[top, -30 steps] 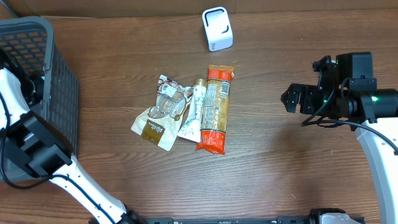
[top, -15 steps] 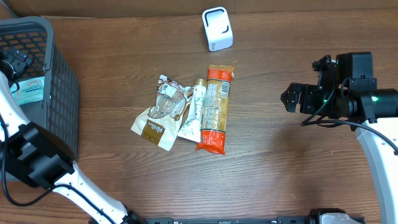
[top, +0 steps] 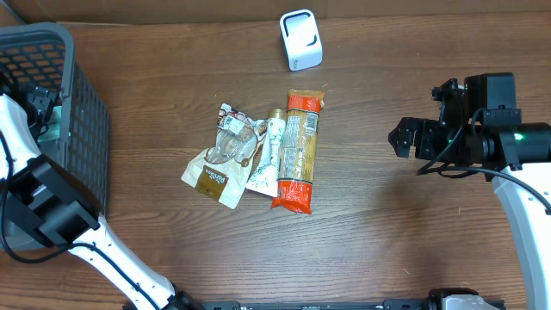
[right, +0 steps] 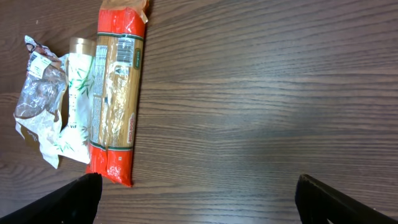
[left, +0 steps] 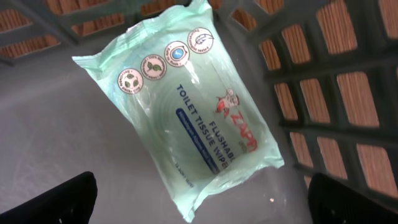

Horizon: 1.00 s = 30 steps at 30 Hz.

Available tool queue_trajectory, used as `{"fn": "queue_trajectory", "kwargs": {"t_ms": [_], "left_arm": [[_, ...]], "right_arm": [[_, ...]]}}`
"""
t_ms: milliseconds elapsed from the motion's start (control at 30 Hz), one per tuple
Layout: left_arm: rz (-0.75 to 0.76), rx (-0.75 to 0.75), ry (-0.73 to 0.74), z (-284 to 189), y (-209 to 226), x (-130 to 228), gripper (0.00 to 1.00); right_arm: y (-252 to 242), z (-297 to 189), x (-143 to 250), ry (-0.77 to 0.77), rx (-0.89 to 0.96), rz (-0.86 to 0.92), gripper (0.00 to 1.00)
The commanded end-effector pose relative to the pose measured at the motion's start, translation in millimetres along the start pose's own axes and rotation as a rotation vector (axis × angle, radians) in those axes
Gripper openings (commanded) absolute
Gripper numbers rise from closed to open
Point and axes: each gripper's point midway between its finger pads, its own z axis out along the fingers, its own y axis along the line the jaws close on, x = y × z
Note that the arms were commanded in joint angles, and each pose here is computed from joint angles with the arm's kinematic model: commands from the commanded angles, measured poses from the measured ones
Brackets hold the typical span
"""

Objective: Scan the item barcode

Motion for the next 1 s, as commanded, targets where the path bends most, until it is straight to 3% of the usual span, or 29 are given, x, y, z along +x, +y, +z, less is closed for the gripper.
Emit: {"fn": "queue_trajectory", "kwargs": {"t_ms": [0, 333, 367, 433, 533, 667, 867, 933, 967], "left_arm": [[-0.057, -0.047, 0.007, 20.4, 10.9, 4.4, 1.0], [-0.034, -0.129, 0.075, 65.0, 31.1, 28.6, 1.0], [-0.027, -0.13, 0.078, 66.2, 31.4, 29.4, 0.95], [-0.005, -0.13, 0.081, 66.8, 31.0, 30.4, 0.76], [0.042, -0.128, 0.085, 66.7, 29.9, 31.5, 0.36], [0.048, -0.151, 0.108, 65.7, 35.6, 37.4, 0.24], [0.096, -0.141, 0.16, 64.9, 36.6, 48.0, 0.24], [0.185, -0.064, 0.19, 61.0, 22.7, 49.7, 0.28], [0.281, 0.028, 0.216, 52.8, 6.0, 50.7, 0.36]], "right_arm": [[2.3, 1.1, 2.8, 0.009, -0.009, 0.001, 1.0], [1.6, 1.0, 7.8, 0.03, -0.006, 0.007, 1.0], [1.6, 1.0, 7.9, 0.03, -0.006, 0.007, 1.0], [1.6, 1.0, 8.0, 0.03, -0.006, 0.007, 1.0], [1.6, 1.0, 7.8, 0.03, -0.006, 0.007, 1.0], [1.7, 1.0, 7.8, 0.03, -0.006, 0.007, 1.0], [3.0, 0.9, 7.7, 0.03, -0.014, 0.007, 1.0], [3.1, 1.0, 7.0, 0.027, -0.015, 0.006, 1.0], [3.2, 1.0, 6.0, 0.023, -0.015, 0.005, 1.0]]}}
